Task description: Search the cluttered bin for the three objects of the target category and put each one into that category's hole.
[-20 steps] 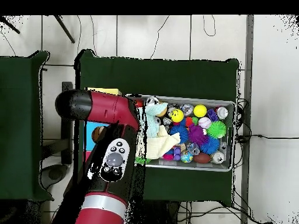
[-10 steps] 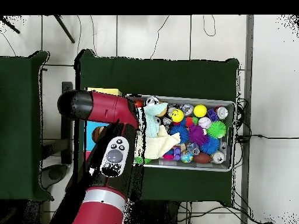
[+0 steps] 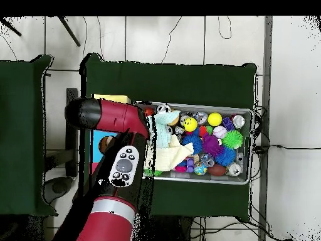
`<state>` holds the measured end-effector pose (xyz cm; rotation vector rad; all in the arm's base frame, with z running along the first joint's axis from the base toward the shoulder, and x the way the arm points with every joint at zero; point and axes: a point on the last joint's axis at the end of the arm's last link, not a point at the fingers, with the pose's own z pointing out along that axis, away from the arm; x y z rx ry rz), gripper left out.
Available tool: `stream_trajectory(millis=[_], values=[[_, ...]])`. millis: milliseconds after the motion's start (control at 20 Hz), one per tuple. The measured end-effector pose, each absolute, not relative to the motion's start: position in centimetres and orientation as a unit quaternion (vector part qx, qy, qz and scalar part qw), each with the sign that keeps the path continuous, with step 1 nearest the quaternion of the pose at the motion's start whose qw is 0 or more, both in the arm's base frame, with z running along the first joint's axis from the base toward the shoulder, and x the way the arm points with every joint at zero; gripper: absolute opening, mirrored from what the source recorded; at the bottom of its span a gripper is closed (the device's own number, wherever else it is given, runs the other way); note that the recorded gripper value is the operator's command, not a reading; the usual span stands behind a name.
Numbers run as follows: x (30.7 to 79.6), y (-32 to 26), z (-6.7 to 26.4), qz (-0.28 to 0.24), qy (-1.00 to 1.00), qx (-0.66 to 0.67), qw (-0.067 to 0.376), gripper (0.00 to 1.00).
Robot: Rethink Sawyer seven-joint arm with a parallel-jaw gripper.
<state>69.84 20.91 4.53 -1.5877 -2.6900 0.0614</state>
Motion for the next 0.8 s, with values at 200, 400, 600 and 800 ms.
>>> stream_trajectory(millis=[200, 400, 600, 800], values=[[69.8, 20.9, 4.5, 0.02, -0.861, -0.508, 0.009, 0.0], [70.0, 21.1, 5.2, 0.016, -0.861, -0.508, 0.006, 0.0], [70.2, 21.2, 6.6, 0.012, -0.861, -0.508, 0.006, 0.0], [70.3, 21.4, 8.1, 0.009, -0.861, -0.509, 0.012, 0.0]])
